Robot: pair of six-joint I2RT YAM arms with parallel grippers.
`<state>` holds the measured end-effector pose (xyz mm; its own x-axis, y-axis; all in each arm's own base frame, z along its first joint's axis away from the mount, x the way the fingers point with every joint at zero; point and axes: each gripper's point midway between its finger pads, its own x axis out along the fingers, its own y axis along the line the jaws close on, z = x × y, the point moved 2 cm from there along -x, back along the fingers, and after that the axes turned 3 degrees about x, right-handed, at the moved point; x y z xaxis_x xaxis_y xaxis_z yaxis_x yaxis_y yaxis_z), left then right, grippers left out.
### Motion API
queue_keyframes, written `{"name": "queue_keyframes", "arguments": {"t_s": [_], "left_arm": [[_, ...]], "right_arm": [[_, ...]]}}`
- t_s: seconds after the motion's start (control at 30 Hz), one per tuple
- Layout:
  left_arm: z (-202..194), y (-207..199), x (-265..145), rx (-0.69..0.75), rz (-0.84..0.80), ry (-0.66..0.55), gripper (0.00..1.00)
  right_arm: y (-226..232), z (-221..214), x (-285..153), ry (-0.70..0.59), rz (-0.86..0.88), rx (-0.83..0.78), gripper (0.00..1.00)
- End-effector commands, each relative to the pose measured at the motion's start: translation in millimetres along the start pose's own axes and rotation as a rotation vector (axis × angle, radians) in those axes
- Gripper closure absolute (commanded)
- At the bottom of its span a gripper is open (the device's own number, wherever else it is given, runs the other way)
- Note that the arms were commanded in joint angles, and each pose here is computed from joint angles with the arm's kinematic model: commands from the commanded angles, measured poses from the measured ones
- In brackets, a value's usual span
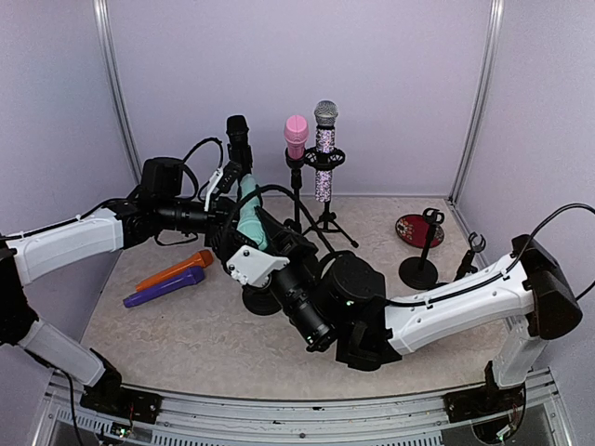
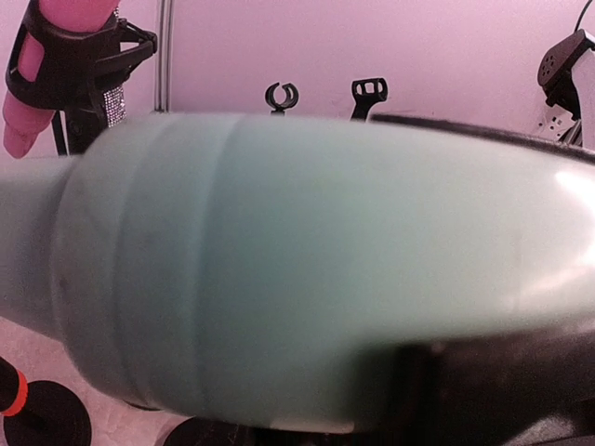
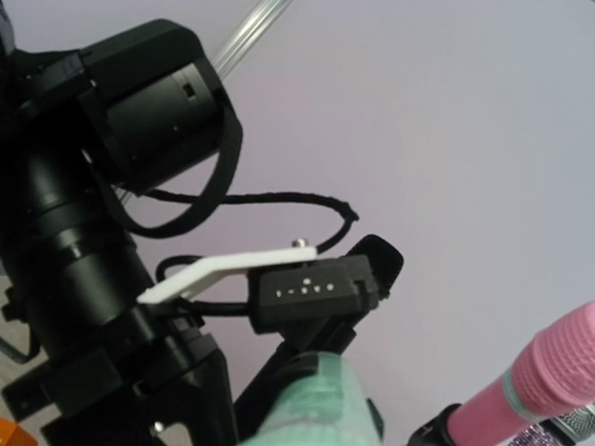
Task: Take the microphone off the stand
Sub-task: Remove the microphone from the microphone stand, then pass from the right arm to the left
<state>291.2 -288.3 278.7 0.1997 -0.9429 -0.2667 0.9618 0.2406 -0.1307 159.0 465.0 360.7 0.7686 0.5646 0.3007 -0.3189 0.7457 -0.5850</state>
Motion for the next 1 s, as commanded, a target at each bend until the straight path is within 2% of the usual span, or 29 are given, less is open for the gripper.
{"name": "queue_keyframes", "arguments": {"t_s": [0.0, 0.3, 0.53, 0.57, 0.6, 0.7, 0.77, 0.8, 0.97], "left_arm": [[-22.1, 78.8, -18.8, -0.172, 0.362, 0.051, 1.00], [-26.2, 82.0, -17.7, -0.183, 0.373, 0.062, 1.00], [-27.9, 71.5, -12.1, -0.175, 0.314, 0.075, 1.00], [-27.3, 67.4, -10.7, -0.172, 0.290, 0.078, 0.97], [-26.9, 63.5, -10.0, -0.174, 0.267, 0.083, 0.88], [-17.8, 47.4, -13.8, -0.136, 0.202, 0.080, 0.31], [-9.8, 36.9, -21.4, -0.088, 0.183, 0.073, 0.09], [-8.3, 33.2, -26.0, -0.070, 0.181, 0.081, 0.02], [6.6, 28.4, -63.2, 0.013, 0.210, 0.098, 0.01]], "right_arm": [[-63.3, 83.9, -40.8, -0.205, -0.082, 0.248, 0.96], [-76.2, 97.3, -62.1, -0.206, -0.076, 0.280, 0.97], [-80.6, 96.9, -71.7, -0.182, -0.076, 0.294, 0.98], [-81.2, 96.9, -71.8, -0.178, -0.074, 0.299, 0.98], [-81.8, 95.7, -71.6, -0.170, -0.074, 0.306, 0.98], [-81.0, 88.9, -67.8, -0.126, -0.067, 0.334, 0.98], [-76.6, 80.8, -61.4, -0.077, -0.041, 0.363, 0.98], [-76.2, 76.6, -55.0, -0.046, -0.029, 0.416, 0.99], [-64.8, 73.2, -36.6, 0.031, 0.111, 0.562, 0.99]]}}
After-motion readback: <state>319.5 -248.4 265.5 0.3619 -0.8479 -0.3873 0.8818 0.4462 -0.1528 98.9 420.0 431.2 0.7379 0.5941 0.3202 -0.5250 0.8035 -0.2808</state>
